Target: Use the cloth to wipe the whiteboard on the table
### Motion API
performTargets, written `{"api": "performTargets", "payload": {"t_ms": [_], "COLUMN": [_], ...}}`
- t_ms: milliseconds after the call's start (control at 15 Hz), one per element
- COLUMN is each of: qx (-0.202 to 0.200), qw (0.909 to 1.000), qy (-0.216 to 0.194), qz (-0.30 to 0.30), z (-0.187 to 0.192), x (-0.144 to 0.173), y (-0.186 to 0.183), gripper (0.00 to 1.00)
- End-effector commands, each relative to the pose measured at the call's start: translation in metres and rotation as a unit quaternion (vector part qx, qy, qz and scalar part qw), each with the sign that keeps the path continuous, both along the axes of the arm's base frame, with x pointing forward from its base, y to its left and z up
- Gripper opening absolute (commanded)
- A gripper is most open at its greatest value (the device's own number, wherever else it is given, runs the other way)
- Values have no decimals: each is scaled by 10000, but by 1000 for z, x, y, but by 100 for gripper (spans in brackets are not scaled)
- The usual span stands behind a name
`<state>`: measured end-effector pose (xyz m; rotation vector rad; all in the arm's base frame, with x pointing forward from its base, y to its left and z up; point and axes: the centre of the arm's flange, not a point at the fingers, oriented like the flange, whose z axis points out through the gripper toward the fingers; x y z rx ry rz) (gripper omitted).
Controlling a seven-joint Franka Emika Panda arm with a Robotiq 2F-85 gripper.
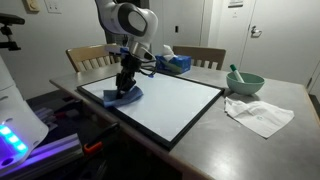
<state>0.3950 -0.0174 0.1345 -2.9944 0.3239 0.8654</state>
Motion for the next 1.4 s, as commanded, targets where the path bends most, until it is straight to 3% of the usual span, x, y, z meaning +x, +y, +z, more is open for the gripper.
{"api": "performTargets", "payload": {"t_ms": [0,267,533,933,1333], "qx": [0,-474,-910,-1173,-1279], "qw": [10000,9978,9900,9812,9840], "qy": [0,-232,-514,-838,-591], "qz": [0,394,945,1281,1090], "z": [0,-9,-12,-15,-21], "x": [0,2,3,9,1], "y": [0,-14,-38,-86,-128], "gripper": [2,2,2,2,2]}}
